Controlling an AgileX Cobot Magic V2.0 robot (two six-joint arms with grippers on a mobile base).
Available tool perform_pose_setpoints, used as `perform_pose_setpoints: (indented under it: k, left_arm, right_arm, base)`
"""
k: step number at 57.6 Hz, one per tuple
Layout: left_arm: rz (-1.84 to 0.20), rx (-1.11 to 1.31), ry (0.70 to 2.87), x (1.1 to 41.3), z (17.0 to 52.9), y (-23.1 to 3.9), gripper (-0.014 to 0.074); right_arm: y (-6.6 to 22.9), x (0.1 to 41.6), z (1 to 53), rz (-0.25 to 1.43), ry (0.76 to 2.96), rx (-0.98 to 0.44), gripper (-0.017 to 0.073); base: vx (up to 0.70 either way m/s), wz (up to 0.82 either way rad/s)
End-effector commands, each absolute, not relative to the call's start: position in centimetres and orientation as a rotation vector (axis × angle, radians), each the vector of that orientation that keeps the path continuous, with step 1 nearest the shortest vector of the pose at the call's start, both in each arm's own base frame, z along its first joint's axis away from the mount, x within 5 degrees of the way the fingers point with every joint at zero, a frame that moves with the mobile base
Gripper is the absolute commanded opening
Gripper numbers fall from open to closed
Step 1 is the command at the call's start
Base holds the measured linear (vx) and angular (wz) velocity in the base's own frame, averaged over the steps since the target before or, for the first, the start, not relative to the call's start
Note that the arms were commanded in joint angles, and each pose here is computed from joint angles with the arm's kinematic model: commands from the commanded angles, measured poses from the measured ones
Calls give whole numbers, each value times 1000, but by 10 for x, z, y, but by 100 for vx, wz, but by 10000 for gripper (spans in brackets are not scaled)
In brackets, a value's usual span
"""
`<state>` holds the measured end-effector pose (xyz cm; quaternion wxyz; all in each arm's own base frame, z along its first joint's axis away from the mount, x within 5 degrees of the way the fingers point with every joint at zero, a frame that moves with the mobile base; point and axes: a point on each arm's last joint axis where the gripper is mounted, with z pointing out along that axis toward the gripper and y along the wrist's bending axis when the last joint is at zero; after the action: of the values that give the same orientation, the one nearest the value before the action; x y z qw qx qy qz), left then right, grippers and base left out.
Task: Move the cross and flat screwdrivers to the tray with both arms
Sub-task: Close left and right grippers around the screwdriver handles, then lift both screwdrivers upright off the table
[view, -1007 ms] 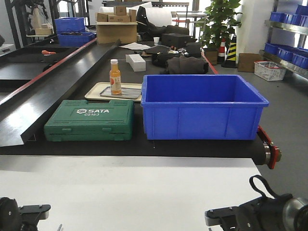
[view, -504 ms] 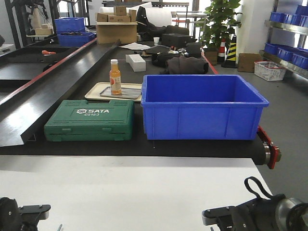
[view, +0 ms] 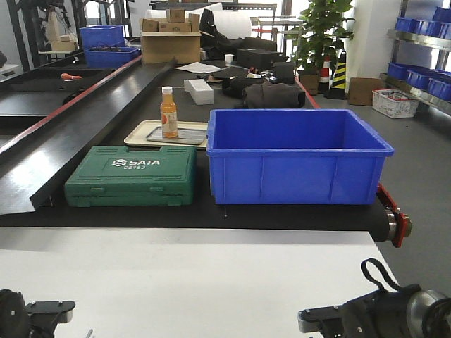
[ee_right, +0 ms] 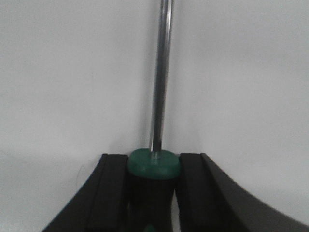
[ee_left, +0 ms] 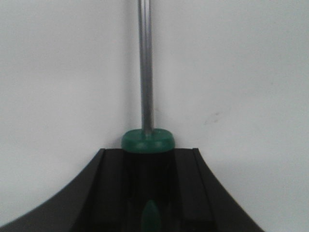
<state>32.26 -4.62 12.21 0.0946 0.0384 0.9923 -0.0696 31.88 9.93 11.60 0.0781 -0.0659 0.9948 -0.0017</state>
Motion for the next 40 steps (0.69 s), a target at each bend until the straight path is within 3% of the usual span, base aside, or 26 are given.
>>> perform_pose_setpoints:
  k: [1,19,40]
  left_arm:
    - [-223,122,2809,326,160,-49,-1]
    - [-239,121,2527,306,246,-47,-1]
    - [-287,74,2097,250,351,-41,-1]
  right_arm:
    - [99,320,157,50,2868,-159,-13]
    - [94,294,261,217,2550,-85,-10]
    - [78,244,351,310,2196,-77,-9]
  base:
    - [0,0]
    - [0,0]
    - [0,0]
